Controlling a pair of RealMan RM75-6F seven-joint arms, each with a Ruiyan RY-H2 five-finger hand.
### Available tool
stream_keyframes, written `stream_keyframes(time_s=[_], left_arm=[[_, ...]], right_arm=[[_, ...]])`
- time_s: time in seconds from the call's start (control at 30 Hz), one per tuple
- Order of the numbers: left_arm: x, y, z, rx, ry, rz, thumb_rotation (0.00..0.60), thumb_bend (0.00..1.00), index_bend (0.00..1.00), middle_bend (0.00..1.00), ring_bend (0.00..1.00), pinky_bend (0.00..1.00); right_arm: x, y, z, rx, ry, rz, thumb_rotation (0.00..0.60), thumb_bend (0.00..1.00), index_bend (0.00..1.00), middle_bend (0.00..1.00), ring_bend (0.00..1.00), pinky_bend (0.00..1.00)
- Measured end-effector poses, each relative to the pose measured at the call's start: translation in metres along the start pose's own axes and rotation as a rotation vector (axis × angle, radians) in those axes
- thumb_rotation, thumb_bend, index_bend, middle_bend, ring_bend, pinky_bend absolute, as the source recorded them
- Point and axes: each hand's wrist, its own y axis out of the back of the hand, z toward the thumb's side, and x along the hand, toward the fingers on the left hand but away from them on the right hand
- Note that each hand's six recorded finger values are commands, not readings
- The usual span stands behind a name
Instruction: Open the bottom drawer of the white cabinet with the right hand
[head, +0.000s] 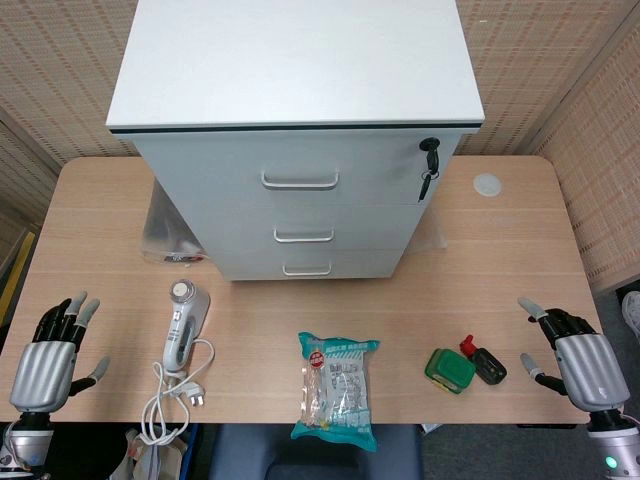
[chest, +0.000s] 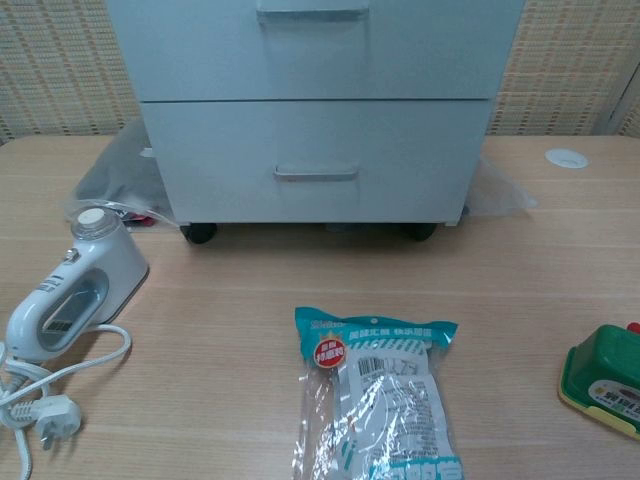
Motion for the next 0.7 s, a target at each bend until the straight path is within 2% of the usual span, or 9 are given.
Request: stream_keyframes(time_s=[0.43,0.57,0.7], left_arm=[[0.000,0.004,0.000,0.002,-0.005,0.013,0.600,0.25,0.08,0.00,0.00,0.10],[0.000,0.006,0.001,0.003,-0.008,0.018,0.600,0.25,0.08,0.00,0.00,0.10],[-0.002,0.007,-0.001,0.002,-0.005,0.020,0.600,0.25,0.08,0.00,0.00,0.10]], right_arm=[[-0.010,0.004,0.015,0.010,0.045,-0.016,0.600,0.26,0.14,0.36,0.26,0.33],[-0.022,0.009,0.031,0.030,0.090,-0.039,0.600,0.26,0.14,0.42,0.38,0.34],[-0.037,0.011,0.052,0.053,0.144,-0.040,0.600,0.26,0.14,0.57,0.55,0.48]])
